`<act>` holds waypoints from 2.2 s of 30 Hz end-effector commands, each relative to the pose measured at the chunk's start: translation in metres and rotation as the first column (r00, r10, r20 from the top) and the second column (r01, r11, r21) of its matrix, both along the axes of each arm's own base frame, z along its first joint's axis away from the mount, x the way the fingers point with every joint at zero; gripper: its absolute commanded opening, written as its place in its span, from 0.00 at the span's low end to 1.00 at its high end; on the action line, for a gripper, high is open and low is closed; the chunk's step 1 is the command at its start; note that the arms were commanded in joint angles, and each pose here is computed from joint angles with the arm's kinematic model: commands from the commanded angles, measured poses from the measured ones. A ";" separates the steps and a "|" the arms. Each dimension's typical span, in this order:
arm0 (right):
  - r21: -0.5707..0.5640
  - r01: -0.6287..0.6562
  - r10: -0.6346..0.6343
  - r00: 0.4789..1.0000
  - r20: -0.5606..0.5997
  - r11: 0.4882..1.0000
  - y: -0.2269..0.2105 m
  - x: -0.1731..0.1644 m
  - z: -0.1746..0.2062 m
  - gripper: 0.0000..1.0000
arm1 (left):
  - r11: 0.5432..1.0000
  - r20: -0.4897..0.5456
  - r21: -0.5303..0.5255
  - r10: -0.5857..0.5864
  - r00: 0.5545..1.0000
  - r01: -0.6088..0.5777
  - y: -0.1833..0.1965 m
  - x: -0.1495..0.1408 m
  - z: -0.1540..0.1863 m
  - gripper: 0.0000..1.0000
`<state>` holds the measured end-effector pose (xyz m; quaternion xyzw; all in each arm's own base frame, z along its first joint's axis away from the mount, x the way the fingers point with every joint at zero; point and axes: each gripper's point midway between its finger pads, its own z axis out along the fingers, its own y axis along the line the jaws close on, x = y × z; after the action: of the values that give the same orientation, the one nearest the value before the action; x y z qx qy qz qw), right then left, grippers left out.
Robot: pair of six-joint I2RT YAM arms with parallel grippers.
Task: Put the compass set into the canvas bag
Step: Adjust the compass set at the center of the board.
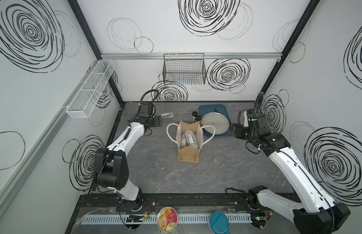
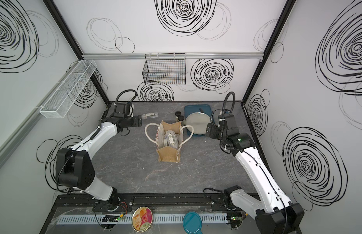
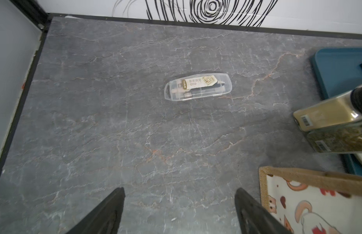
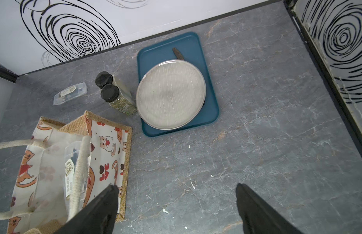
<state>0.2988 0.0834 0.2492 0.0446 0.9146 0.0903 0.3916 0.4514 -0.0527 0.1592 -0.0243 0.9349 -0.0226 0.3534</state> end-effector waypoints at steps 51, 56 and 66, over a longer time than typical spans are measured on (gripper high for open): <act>0.012 0.043 -0.039 0.980 -0.197 0.999 0.008 -0.030 -0.035 1.00 | 0.995 -0.136 -0.068 -0.083 0.987 0.075 -0.045 0.162 -0.126 0.95; 0.033 0.033 -0.027 0.984 -0.179 0.999 0.009 -0.035 -0.040 1.00 | 0.992 -0.135 -0.086 -0.099 0.986 0.088 -0.057 0.145 -0.116 0.95; 0.046 0.031 -0.023 0.988 -0.152 0.998 0.008 -0.039 -0.040 1.00 | 0.987 -0.127 -0.118 -0.120 0.985 0.105 -0.071 0.110 -0.097 0.94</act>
<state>0.2629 0.0910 0.2082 0.0672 0.9431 0.0956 0.3113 0.5577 -0.1175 0.0254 0.0049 0.9657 -0.0800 0.2468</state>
